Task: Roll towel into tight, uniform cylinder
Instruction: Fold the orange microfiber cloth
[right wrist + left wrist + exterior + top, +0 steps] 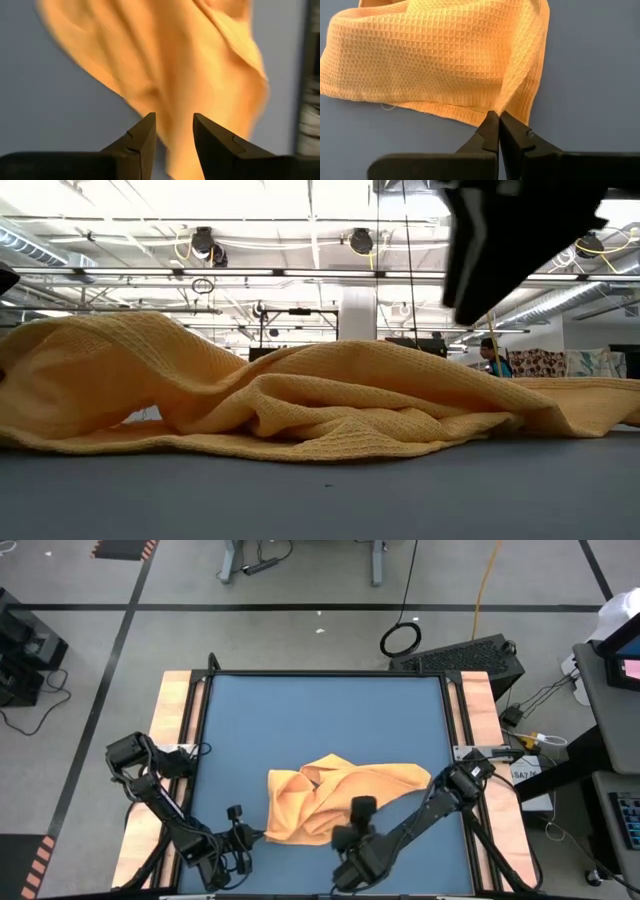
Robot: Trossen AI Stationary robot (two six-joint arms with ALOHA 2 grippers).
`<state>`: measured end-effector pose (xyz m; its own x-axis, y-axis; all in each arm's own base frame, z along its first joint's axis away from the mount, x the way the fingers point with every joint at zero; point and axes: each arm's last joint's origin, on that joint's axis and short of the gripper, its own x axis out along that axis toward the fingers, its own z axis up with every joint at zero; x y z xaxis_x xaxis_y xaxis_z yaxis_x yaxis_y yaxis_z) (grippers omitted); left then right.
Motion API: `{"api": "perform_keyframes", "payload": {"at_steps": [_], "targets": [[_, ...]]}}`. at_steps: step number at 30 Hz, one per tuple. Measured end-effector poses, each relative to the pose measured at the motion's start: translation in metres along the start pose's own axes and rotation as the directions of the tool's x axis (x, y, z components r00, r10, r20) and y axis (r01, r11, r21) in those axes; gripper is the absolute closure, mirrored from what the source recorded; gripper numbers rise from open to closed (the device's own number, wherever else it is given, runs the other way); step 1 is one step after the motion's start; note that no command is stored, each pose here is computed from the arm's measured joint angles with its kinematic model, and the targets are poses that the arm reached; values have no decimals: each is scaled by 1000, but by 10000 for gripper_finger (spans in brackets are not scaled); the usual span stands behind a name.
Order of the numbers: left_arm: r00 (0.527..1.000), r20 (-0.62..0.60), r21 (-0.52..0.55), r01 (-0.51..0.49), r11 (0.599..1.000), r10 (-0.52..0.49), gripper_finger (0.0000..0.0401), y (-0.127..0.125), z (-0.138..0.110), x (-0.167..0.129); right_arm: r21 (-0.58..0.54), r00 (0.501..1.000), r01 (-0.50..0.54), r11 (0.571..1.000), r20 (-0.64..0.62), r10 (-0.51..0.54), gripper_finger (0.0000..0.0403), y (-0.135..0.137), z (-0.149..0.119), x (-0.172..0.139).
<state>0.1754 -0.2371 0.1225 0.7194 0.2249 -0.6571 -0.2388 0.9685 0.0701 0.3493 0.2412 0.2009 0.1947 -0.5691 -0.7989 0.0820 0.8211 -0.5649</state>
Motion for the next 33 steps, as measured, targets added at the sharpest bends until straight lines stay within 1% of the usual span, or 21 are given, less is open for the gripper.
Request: {"api": "perform_keyframes", "payload": {"at_steps": [2,3,7,9,11,13,16,19,22,25,26,28,30,31,33], "targets": [[1000,0,-3,-3,1000,3,396,0,1,1,-11,998,60,998,-21,-60,282,-4,-6,0],[1000,0,-4,-3,1000,3,396,0,1,1,-3,997,70,998,-13,-70,282,-5,-7,-1],[1000,1,-11,0,1000,0,394,0,1,1,1,998,48,999,39,-48,282,-12,-2,0],[1000,3,-39,4,999,-3,385,0,1,1,-3,998,42,999,46,-42,282,-20,1,-1],[1000,-7,-63,7,998,-8,364,0,1,1,-11,998,43,999,50,-42,282,-26,4,-1],[999,-35,-92,19,996,-23,336,-1,0,1,-19,998,41,999,48,-40,282,-33,7,1],[991,-112,-118,56,991,-70,288,-4,1,-2,14,996,8,1000,91,-9,282,-38,15,1],[983,-140,-102,102,990,-115,245,-8,10,-16,77,980,-67,995,193,51,282,-33,29,1],[983,-148,-44,104,994,-109,214,-3,19,-32,104,949,-147,984,294,111,282,-20,40,-1],[984,-145,-27,97,995,-100,195,5,34,-51,111,924,-193,975,355,143,282,-10,43,-6],[988,-134,-14,82,997,-83,192,9,38,-56,114,917,-205,972,369,150,282,-7,43,-9],[998,-63,14,23,1000,-22,189,20,46,-63,115,909,-217,969,387,158,282,-3,42,-13],[996,26,49,-82,995,81,189,35,56,-62,102,905,-218,971,392,162,282,0,39,-16],[989,50,61,-142,988,139,189,43,61,-59,89,904,-215,973,394,164,282,2,38,-17],[967,50,77,-254,964,250,189,59,70,-48,69,904,-209,975,394,166,282,4,36,-19]]}}
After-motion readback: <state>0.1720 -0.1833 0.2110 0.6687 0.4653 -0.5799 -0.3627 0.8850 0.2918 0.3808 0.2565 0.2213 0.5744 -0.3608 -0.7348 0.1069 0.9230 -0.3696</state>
